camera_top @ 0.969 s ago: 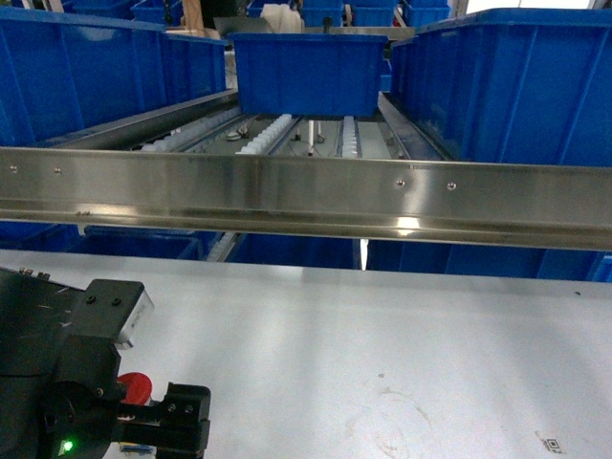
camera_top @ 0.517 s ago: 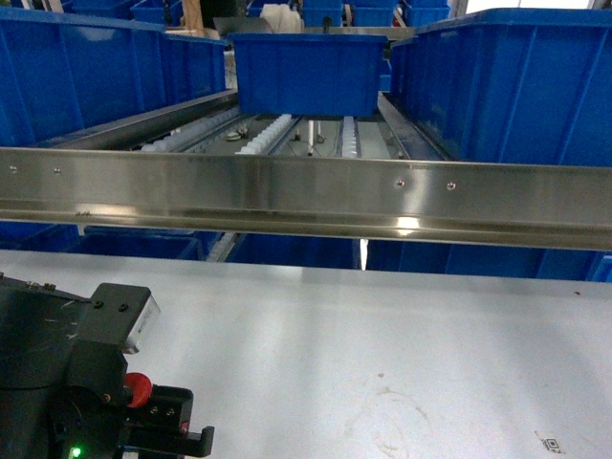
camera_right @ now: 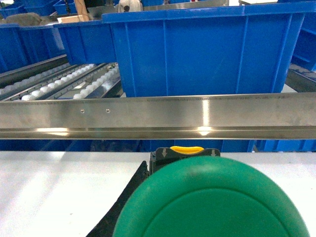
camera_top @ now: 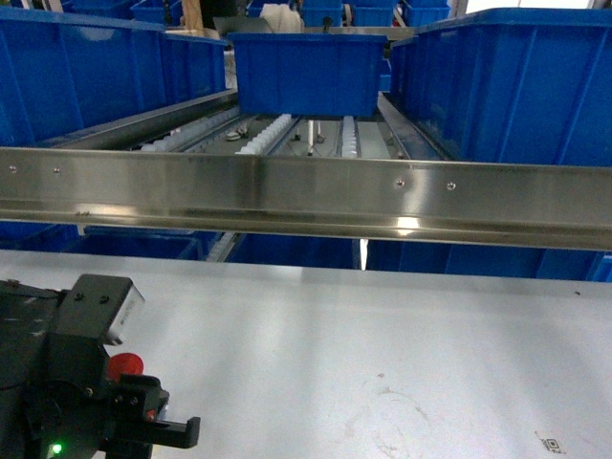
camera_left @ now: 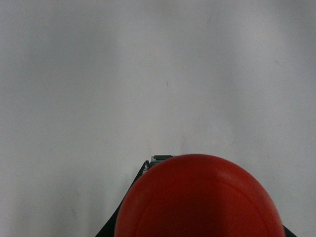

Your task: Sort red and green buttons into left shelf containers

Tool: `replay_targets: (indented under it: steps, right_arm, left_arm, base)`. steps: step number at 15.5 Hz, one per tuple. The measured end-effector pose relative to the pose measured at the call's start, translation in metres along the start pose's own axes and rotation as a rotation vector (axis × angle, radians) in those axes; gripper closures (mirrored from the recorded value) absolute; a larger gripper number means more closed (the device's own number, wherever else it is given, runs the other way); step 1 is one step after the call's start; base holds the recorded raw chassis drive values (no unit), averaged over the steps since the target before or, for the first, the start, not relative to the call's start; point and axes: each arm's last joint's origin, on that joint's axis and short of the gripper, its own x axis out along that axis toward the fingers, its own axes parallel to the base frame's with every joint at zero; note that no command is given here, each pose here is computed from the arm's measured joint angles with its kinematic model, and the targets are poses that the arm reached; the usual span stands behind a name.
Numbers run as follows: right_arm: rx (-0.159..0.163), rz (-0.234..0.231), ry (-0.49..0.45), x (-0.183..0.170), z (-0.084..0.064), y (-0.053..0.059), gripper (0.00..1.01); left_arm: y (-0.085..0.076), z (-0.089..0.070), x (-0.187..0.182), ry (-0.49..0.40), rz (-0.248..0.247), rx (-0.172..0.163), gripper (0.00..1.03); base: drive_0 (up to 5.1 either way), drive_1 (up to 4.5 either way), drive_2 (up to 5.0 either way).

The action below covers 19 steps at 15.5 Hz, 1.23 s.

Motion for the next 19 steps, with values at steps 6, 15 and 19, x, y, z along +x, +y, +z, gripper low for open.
replay_targets:
  steps: [6, 15, 19]
  right_arm:
    - [0.000, 0.000, 0.000, 0.000, 0.000, 0.000, 0.74]
    - [-0.001, -0.001, -0.002, 0.000, 0.000, 0.000, 0.75]
    - [0.000, -0.005, 0.000, 0.000, 0.000, 0.000, 0.75]
  left_arm:
    - [0.020, 0.076, -0.135, -0.580, -0.056, 0.088, 0.78]
    - [0.022, 0.079, -0.177, -0.767, -0.056, 0.064, 0.78]
    - [0.022, 0.079, -0.177, -0.766, -0.056, 0.064, 0.78]
  base:
    - [0.0, 0.00, 0.0]
    - [-1.1, 0.26, 0.8]
    - [-4.3, 0.62, 4.3]
